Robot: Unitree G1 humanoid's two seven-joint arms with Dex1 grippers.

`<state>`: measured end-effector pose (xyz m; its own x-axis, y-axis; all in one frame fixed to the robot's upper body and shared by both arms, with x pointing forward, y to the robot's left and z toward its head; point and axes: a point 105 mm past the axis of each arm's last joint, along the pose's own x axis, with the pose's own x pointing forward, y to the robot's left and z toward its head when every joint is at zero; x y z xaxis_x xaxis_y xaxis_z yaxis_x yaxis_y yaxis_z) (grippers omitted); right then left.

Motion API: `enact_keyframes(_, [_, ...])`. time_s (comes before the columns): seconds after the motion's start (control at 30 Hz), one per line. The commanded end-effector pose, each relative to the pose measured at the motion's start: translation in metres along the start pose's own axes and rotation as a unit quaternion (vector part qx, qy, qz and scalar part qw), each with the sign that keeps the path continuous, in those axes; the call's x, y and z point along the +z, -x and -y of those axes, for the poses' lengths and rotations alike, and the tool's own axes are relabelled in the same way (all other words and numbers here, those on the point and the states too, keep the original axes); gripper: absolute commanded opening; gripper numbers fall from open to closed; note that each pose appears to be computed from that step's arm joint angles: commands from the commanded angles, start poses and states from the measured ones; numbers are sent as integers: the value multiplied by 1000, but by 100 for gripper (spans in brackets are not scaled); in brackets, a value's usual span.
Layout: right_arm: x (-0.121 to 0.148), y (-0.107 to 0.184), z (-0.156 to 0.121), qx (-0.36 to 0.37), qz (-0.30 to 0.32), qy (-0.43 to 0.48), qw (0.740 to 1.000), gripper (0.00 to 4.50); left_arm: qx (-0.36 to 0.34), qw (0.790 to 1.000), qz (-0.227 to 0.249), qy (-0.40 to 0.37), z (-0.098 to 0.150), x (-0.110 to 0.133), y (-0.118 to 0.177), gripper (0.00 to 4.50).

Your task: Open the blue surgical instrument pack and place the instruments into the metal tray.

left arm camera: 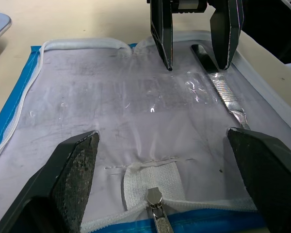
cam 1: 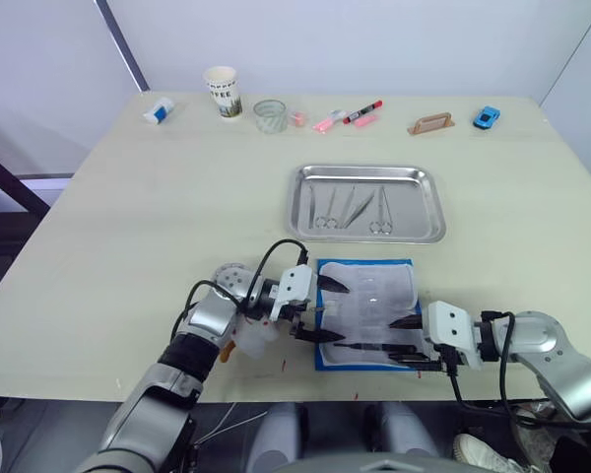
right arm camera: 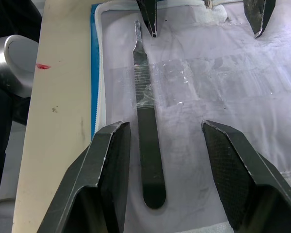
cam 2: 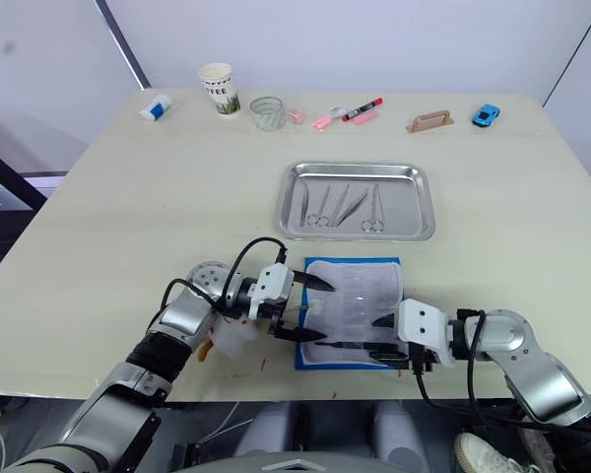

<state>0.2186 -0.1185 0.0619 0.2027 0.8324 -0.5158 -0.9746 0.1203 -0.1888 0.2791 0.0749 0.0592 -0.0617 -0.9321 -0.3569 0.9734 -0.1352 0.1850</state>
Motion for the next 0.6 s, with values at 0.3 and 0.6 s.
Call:
enact_keyframes(0.3, [-20,2,-8,-1,-26,-15,1000,4,-3,999,-29,30,8,-17,2,450])
enact_keyframes(0.6, [4,25,3,-18,-49,10,999,4,0,999,-30,30,7,-18,0,450])
